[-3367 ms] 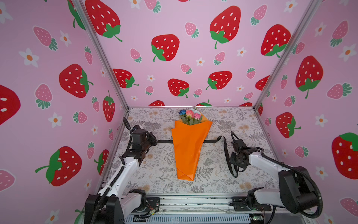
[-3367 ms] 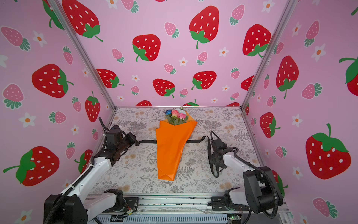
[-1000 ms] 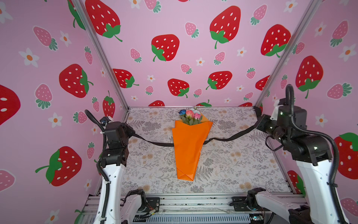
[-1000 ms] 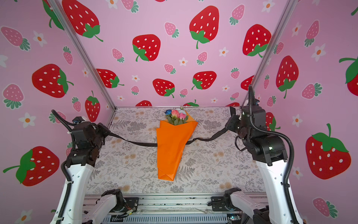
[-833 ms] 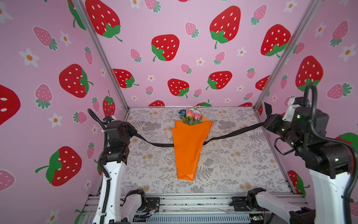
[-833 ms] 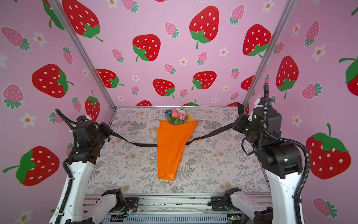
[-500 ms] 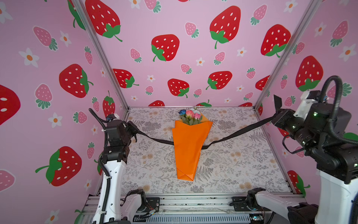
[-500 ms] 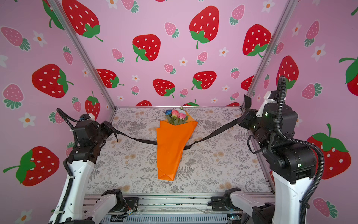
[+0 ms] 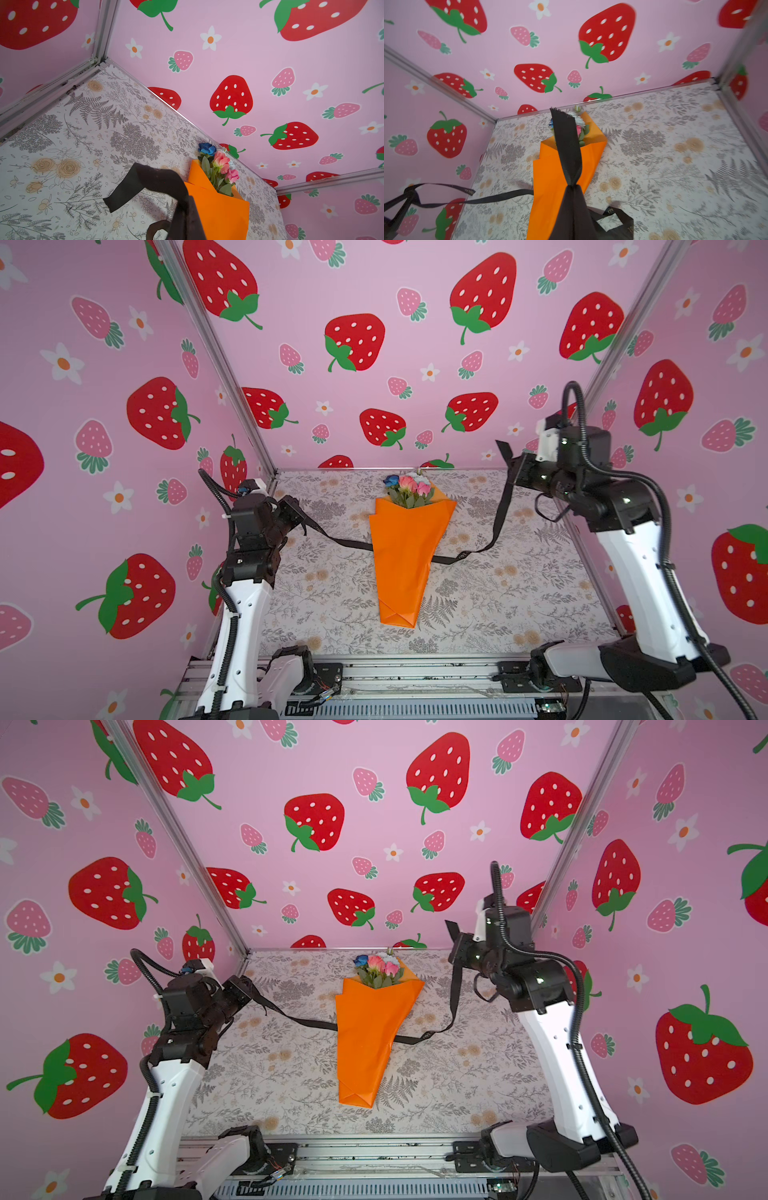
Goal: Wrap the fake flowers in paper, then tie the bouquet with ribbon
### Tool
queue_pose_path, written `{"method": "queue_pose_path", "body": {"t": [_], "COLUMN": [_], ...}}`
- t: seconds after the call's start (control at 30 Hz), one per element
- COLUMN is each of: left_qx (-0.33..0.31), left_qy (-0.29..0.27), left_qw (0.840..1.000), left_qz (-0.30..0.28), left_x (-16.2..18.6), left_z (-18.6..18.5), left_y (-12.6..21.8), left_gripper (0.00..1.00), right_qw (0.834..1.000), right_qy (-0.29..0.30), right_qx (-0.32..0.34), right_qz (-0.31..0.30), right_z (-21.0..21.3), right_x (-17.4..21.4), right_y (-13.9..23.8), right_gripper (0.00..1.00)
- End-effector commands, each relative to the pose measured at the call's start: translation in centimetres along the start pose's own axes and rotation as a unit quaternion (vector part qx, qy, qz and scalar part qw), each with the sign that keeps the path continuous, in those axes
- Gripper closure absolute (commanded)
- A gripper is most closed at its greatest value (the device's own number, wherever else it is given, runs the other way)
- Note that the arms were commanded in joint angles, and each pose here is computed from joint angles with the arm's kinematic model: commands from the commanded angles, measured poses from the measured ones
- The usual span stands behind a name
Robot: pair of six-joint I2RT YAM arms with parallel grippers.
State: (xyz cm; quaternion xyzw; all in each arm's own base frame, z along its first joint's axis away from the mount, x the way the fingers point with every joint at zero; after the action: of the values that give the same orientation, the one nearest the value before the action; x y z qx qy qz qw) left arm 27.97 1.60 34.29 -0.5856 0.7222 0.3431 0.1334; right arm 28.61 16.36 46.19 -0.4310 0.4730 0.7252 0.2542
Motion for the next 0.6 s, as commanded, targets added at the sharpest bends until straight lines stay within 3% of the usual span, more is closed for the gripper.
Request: {"method": "queue_pose_path", "body": {"t": [0.0, 0.23, 0.57], "left_qx": [0.050, 0.090, 0.120], "left_qy": [-0.011, -0.019, -0.042], "left_qw": [0.999, 0.996, 0.991], "left_qz": [0.000, 0.015, 0.029], "left_x": [-0.3, 1.7, 4.2], "left_z": [-2.1, -2.7, -3.6], "left_y": [0.5, 0.8, 1.8], "left_gripper": [1.00, 1.00, 1.00], "right_qw": [0.996, 0.978, 0.946], "right_qy": [0.058, 0.132, 0.167], "right_qx": [-0.066, -0.156, -0.277], "right_qz": [-0.032, -0.047, -0.024], "right_z": [5.7, 15.5, 25.2], "right_x": [-2.1, -3.7, 3.6], "right_y": [-2.7, -9.6, -18.0], "right_gripper": [1.00, 1.00, 1.00]}}
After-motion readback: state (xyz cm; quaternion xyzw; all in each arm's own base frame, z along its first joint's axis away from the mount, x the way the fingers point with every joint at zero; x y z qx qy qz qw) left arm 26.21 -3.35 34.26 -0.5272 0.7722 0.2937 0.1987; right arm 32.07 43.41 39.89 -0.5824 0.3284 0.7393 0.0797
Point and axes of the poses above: each gripper's point midway between its finger pads, its own y axis back along the fingers, its own z axis along the line the jaws close on, x = y × z, the point moved 7 cm from there along y, back along the fingers, and after that the axes turned 11 degrees about y, right-handed, at the moved point
